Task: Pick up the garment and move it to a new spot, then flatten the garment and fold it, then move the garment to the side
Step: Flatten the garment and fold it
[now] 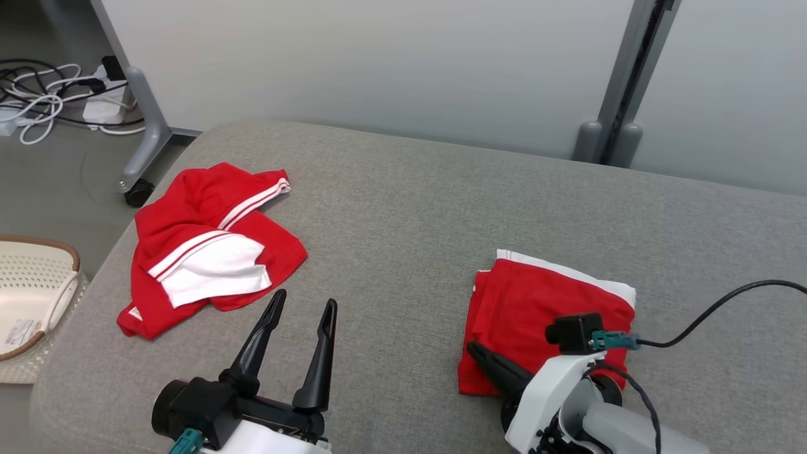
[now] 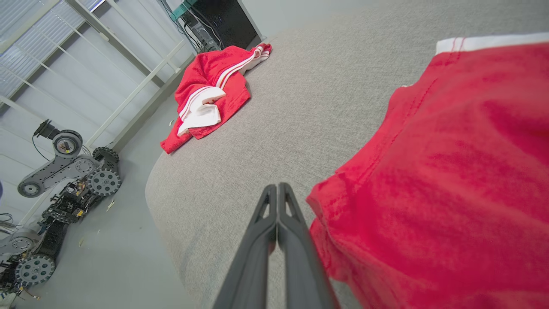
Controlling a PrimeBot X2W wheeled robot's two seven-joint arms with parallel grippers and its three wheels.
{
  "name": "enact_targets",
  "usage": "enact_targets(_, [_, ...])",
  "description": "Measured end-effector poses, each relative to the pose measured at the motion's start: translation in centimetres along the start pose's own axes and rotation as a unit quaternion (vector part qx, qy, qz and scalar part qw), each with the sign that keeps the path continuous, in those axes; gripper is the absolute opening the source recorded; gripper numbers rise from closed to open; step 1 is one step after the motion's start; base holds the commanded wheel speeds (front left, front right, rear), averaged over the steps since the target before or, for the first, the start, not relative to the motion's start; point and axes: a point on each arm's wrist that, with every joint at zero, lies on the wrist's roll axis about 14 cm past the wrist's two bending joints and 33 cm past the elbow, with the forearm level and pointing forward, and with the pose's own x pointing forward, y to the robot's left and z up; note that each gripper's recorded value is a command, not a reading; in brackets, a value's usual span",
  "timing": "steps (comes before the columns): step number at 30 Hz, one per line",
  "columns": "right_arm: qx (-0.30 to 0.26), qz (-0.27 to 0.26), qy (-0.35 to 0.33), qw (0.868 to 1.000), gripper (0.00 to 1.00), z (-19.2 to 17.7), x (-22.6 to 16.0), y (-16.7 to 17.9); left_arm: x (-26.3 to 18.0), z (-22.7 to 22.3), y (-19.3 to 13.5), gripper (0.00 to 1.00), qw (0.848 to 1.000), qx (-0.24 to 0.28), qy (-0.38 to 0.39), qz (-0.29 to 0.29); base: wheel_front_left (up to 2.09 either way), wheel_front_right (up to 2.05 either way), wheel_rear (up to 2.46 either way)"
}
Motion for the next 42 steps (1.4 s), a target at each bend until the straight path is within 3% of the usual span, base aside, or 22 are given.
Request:
enact_targets(8, [-0.028, -0.022, -0.06, 0.998, 0.0, 4.2, -2.5, -2.2, 0.6, 0.0, -0.9, 1.0, 1.0, -0.003, -0.002, -0.018, 0.0, 0.0, 0.0])
enact_targets(9, [-0.035, -0.029, -0.069, 0.997, 0.07, 4.8, -3.1, -2.8, 0.7, 0.0, -1.1, 1.0, 1.0, -0.002, -0.003, -0.021, 0.0, 0.0, 0.0])
enact_targets(10, [-0.042, -0.036, -0.079, 0.995, 0.27, 5.5, -3.7, -3.3, 0.9, 0.1, -1.1, 1.0, 1.0, -0.001, -0.005, -0.023, 0.0, 0.0, 0.0])
enact_targets(11, [-0.046, -0.046, -0.092, 0.994, 0.27, 6.3, -4.4, -4.0, 1.1, 0.2, -1.3, 1.0, 1.0, -0.001, -0.006, -0.026, 0.0, 0.0, 0.0])
enact_targets(12, [-0.05, -0.055, -0.106, 0.992, 0.47, 7.2, -5.0, -4.6, 1.2, 0.2, -1.4, 1.0, 1.0, -0.001, -0.008, -0.028, 0.0, 0.0, 0.0])
enact_targets(13, [-0.054, -0.062, -0.12, 0.989, 0.8, 8.0, -5.7, -5.0, 1.4, 0.3, -1.5, 1.0, 0.999, 0.0, -0.009, -0.031, 0.0, 0.0, 0.0])
enact_targets(14, [-0.057, -0.07, -0.134, 0.987, 1.0, 8.7, -6.4, -5.5, 1.6, 0.3, -1.6, 1.0, 0.999, 0.001, -0.01, -0.033, 0.0, 0.0, 0.0])
enact_targets(24, [-0.091, -0.14, -0.245, 0.955, 1.0, 13.0, -13.4, -8.5, 2.8, 0.0, -2.8, 1.0, 0.998, 0.002, -0.008, -0.055, 0.0, 0.0, 0.0])
enact_targets(28, [-0.114, -0.175, -0.292, 0.933, 1.0, 14.6, -16.5, -9.3, 3.3, 0.0, -2.9, 1.0, 0.998, 0.007, -0.009, -0.059, 0.0, 0.0, 0.0])
enact_targets(31, [-0.126, -0.207, -0.337, 0.91, 1.0, 15.8, -19.5, -9.6, 3.7, 0.5, -2.9, 1.0, 0.998, 0.011, -0.019, -0.057, 0.0, 0.0, 0.0])
enact_targets(37, [-0.139, -0.285, -0.369, 0.874, 1.0, 14.4, -24.3, -10.9, 3.8, -0.3, -3.4, 1.0, 0.998, 0.005, -0.008, -0.063, 0.0, 0.0, 0.0])
enact_targets(42, [-0.137, -0.329, -0.366, 0.86, 1.0, 12.6, -25.6, -11.6, 3.9, -0.7, -3.4, 1.0, 0.998, 0.005, -0.001, -0.064, 0.0, 0.0, 0.0])
